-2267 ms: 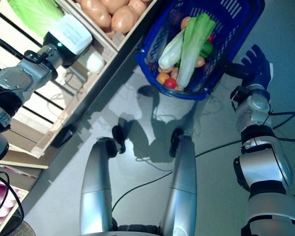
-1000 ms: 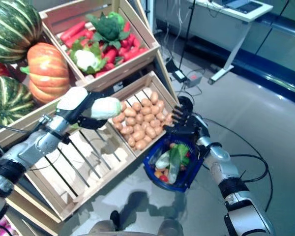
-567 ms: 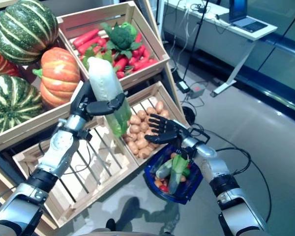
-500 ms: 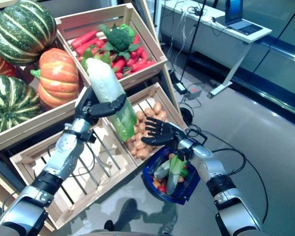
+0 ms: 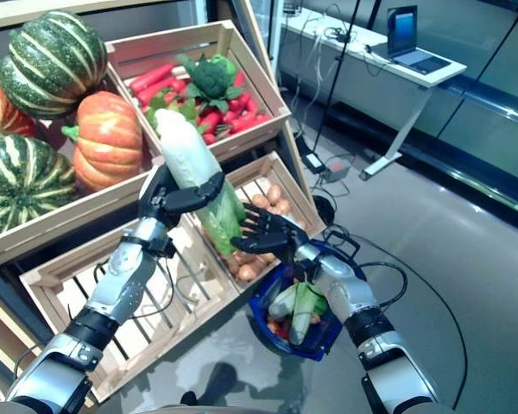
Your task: Put vegetables into the basket
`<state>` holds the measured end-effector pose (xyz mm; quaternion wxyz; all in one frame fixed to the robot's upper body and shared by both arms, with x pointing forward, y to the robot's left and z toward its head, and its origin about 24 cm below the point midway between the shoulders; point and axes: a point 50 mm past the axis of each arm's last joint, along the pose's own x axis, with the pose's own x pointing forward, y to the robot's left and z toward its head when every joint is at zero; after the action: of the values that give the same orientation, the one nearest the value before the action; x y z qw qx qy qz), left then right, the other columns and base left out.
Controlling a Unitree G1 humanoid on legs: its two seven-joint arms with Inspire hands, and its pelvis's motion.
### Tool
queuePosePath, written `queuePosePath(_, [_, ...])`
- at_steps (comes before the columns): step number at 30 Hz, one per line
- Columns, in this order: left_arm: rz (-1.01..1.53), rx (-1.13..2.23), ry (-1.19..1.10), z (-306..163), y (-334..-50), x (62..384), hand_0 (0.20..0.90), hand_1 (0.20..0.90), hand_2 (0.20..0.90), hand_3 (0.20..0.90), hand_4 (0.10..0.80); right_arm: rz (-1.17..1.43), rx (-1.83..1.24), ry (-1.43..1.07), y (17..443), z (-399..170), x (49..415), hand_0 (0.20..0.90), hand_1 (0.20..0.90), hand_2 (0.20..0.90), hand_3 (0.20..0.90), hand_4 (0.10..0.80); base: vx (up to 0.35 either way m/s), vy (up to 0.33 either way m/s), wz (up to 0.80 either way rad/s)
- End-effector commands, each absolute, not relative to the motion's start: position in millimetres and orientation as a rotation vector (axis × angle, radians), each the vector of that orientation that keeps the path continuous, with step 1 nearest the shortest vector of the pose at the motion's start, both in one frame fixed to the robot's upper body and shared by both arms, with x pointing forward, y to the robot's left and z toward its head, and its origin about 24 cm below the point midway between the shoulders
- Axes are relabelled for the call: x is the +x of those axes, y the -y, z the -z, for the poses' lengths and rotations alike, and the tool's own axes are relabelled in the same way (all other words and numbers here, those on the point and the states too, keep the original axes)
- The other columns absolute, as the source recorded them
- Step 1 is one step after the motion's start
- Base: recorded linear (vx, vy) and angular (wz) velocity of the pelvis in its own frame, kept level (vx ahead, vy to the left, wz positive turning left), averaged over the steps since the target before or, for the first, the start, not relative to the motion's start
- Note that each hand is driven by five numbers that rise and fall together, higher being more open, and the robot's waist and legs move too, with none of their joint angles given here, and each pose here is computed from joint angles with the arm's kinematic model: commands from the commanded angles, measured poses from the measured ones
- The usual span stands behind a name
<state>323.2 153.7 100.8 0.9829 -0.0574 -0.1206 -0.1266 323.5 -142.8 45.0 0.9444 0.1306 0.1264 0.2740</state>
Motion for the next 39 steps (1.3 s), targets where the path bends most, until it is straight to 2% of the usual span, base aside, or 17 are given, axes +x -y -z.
queuePosePath(1, [0.357, -0.097, 0.431, -141, -129, 328, 0.3, 0.3, 0.3, 0.3, 0.4, -0.607, 0.28, 0.098, 128, -127, 348, 0.9, 0.9, 0.9, 0.9, 0.8, 0.0, 0.0, 0.0])
queuePosePath(9, [0.379, -0.063, 0.424, -141, -128, 327, 0.3, 0.3, 0.3, 0.3, 0.4, -0.532, 0.093, 0.145, 140, -141, 352, 0.9, 0.9, 0.9, 0.9, 0.8, 0.0, 0.0, 0.0])
queuePosePath(16, [0.4, -0.063, 0.417, -143, -130, 327, 0.3, 0.3, 0.3, 0.3, 0.4, -0.717, 0.051, 0.186, 128, -157, 347, 0.9, 0.9, 0.9, 0.9, 0.8, 0.0, 0.0, 0.0])
queuePosePath(21, [0.436, -0.077, 0.406, -142, -130, 328, 0.3, 0.3, 0.3, 0.3, 0.4, -0.947, 0.14, 0.119, 115, -157, 342, 0.9, 0.9, 0.9, 0.9, 0.8, 0.0, 0.0, 0.0])
queuePosePath(31, [0.482, -0.086, 0.408, -143, -127, 327, 0.3, 0.3, 0.3, 0.3, 0.4, -0.93, -0.082, 0.081, 121, -158, 351, 0.9, 0.9, 0.9, 0.9, 0.8, -0.009, -0.005, 0.04])
queuePosePath(36, [0.494, -0.073, 0.428, -150, -123, 328, 0.3, 0.3, 0.3, 0.3, 0.4, -0.988, -0.317, -0.036, 119, -147, 354, 0.9, 0.9, 0.9, 0.9, 0.8, 0.0, 0.0, 0.0])
queuePosePath(39, [0.501, -0.07, 0.436, -154, -120, 329, 0.3, 0.3, 0.3, 0.3, 0.4, -1.033, -0.299, -0.086, 114, -143, 354, 0.9, 0.9, 0.9, 0.9, 0.8, 0.0, 0.0, 0.0])
